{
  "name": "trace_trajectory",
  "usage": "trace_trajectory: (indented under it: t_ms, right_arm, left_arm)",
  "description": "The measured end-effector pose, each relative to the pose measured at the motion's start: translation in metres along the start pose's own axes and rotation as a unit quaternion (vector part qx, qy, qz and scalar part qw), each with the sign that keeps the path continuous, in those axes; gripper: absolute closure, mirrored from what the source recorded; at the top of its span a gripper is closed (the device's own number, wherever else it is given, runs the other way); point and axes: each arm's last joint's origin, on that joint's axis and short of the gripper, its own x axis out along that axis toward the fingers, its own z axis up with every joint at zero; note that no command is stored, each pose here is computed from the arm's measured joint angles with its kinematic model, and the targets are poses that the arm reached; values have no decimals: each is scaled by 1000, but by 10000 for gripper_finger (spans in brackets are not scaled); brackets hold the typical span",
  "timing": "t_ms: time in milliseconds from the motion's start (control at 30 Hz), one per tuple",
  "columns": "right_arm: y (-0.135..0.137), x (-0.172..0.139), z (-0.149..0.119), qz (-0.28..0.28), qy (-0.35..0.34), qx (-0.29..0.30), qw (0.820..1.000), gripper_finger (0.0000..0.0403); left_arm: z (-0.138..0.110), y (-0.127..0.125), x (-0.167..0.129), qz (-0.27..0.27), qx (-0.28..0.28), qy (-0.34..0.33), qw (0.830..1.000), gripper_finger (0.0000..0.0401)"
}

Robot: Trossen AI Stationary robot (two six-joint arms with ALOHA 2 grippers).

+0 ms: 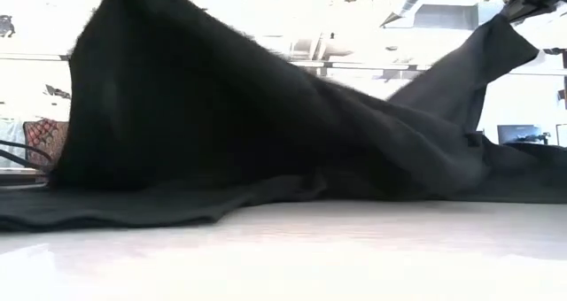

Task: Fold laundry
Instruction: Fold the black t-shirt

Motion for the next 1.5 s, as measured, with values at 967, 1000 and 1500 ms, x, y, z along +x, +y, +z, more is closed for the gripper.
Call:
trace_trajectory:
  t_ms: [967,1000,1500]
  right_arm:
    - [1,0,3,4,-3,38,999,383]
    - [1,0,3,4,-3,38,999,383]
    - [0,1,1,1,3,40,999,383]
  left_arm:
    - [-17,-66,124,-205,195,337,898,401]
    - [-22,-68,126,-205,201,363,886,401]
    - [-25,-66,144,-58,248,464,848,401]
